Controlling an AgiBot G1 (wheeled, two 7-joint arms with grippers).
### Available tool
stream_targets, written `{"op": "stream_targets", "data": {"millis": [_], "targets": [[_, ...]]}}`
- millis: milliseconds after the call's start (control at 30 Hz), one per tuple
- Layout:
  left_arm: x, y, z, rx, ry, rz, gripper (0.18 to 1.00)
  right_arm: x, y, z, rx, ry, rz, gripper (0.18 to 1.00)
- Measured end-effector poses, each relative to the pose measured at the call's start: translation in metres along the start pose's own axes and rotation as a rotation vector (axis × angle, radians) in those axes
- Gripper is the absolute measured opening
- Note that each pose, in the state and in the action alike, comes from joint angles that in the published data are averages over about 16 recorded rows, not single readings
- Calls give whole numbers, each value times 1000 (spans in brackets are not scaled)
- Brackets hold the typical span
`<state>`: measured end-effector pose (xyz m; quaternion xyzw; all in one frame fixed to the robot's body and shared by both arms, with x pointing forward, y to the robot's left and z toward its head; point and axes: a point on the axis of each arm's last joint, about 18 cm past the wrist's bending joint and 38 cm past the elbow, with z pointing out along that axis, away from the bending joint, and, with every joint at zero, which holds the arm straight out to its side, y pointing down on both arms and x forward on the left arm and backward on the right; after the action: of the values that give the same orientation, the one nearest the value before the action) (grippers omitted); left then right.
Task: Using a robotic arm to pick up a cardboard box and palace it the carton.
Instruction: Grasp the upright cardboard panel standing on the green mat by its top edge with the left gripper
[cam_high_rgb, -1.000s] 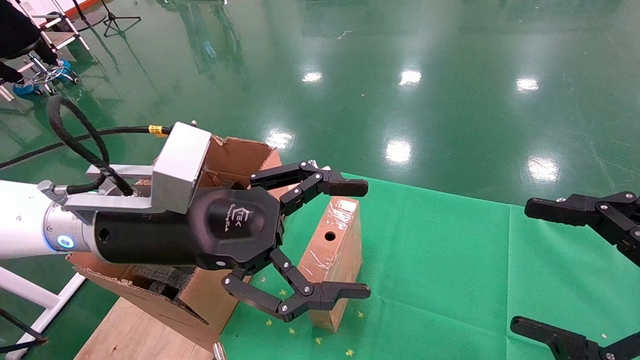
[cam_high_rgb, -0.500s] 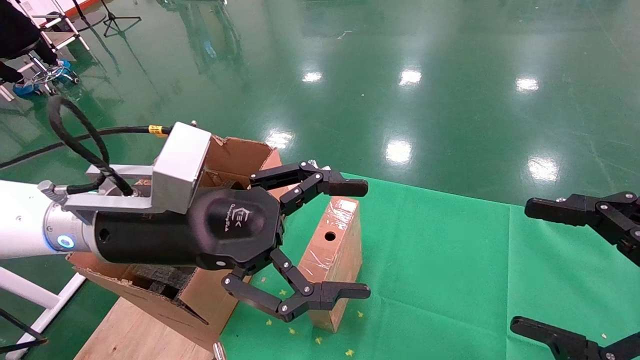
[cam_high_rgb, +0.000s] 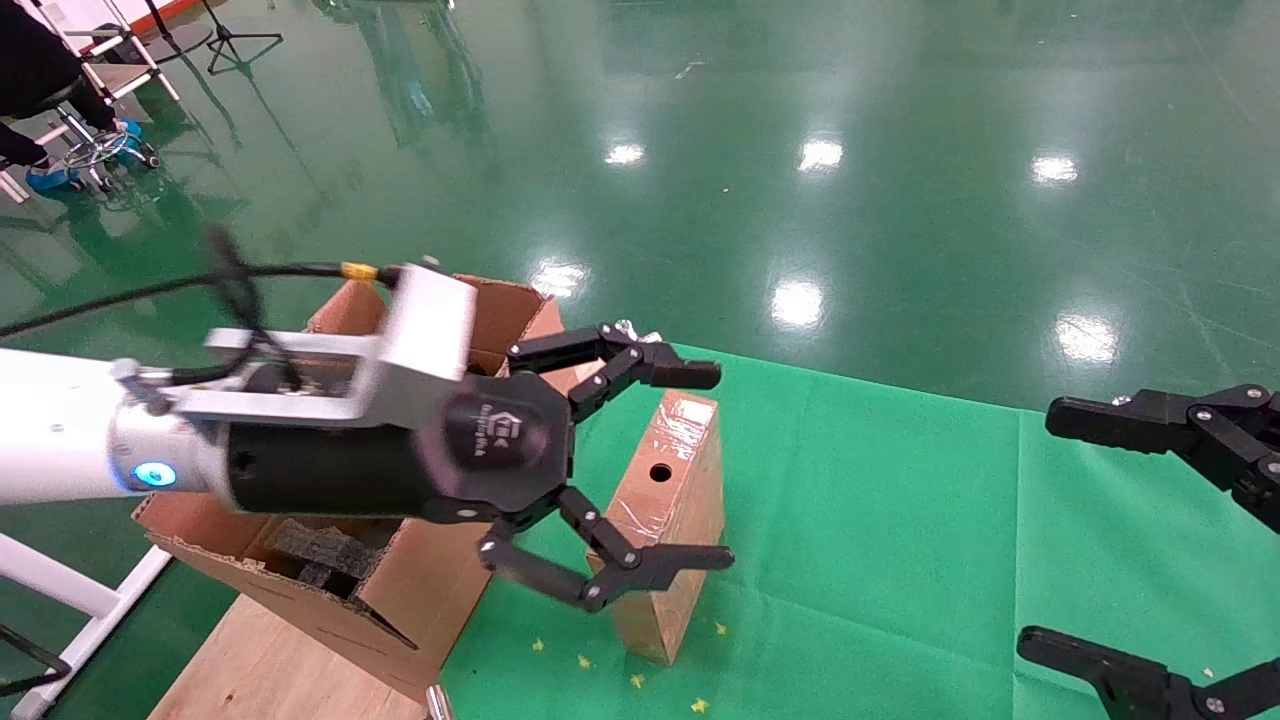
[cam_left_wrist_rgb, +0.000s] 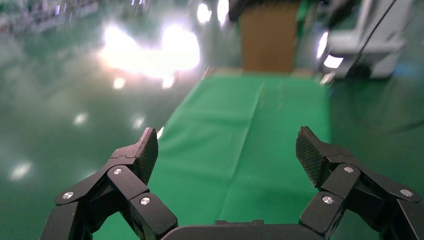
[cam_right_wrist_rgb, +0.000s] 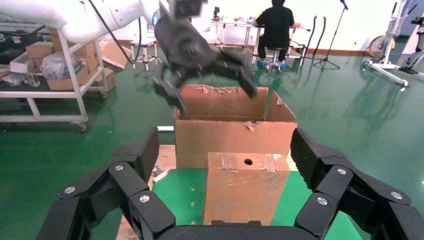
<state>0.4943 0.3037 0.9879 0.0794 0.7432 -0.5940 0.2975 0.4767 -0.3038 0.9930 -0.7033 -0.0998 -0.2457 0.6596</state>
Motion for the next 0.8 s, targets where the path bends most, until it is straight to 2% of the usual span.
{"op": "stream_targets", "data": {"millis": [233, 533, 700, 800], "targets": [[-6, 3, 2, -57, -24, 21, 1001, 0, 0, 0, 0, 0, 0, 925], [-21, 8, 10, -157, -54, 61, 1001, 0, 0, 0, 0, 0, 0, 776], [-34, 12, 22, -251, -71, 38, 1001, 0, 0, 0, 0, 0, 0, 673], [-43, 14, 30, -319, -87, -9, 1001, 0, 0, 0, 0, 0, 0, 600]]}}
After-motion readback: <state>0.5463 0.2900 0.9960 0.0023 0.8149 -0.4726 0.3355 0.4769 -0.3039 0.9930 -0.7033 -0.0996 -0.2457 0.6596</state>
